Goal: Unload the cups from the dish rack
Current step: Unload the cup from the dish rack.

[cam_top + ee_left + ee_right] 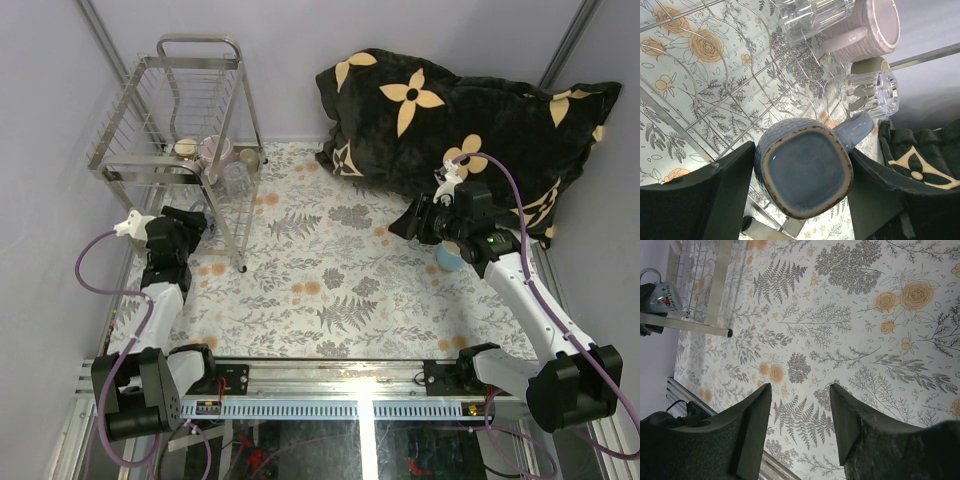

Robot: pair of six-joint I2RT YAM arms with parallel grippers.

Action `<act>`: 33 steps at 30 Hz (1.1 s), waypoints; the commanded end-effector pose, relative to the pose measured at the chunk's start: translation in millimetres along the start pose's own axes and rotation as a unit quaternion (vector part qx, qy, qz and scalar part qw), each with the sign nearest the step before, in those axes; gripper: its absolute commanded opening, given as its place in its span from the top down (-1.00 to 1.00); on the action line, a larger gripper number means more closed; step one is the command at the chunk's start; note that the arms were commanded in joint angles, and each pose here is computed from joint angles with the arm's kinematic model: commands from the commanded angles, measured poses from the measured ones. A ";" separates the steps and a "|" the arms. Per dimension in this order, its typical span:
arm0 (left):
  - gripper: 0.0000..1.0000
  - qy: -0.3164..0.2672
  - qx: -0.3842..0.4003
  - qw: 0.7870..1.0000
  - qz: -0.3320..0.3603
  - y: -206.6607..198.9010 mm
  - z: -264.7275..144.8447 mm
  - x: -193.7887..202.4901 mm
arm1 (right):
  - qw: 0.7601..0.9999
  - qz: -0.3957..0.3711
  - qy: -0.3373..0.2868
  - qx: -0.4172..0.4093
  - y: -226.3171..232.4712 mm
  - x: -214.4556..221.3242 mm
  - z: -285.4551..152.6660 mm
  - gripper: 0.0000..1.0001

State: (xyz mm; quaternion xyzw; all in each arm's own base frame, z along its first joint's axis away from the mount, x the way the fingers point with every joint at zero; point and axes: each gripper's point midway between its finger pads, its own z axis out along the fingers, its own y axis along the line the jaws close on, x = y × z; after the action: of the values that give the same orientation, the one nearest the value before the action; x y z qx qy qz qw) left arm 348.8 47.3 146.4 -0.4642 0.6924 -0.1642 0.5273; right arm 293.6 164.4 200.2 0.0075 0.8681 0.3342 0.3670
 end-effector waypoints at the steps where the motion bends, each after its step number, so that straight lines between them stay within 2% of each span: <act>1: 1.00 -0.033 0.040 0.999 -0.008 -19.6 -7.1 -16.8 | 0.999 -0.016 -0.016 -0.032 17.3 -11.8 -0.8 -0.14; 11: 1.00 -0.024 0.041 0.999 0.014 -32.2 -21.6 0.0 | 0.999 -0.016 -0.018 -0.036 19.1 -10.8 -2.5 -0.14; 27: 1.00 -0.045 0.005 0.998 0.032 -11.6 -51.6 -7.7 | 0.999 -0.019 -0.017 -0.048 28.1 -10.7 -5.2 -0.14; 33: 1.00 -0.029 -0.002 0.999 0.024 -3.9 -62.0 -0.5 | 0.998 -0.022 -0.011 -0.053 31.9 -7.4 -3.7 -0.14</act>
State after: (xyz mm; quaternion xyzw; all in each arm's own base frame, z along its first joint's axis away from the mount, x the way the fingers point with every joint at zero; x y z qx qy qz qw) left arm 302.4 28.7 168.0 -0.4495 0.6969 -0.1352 0.5422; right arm 288.9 175.2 204.0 -0.0074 0.8634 0.3502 0.3631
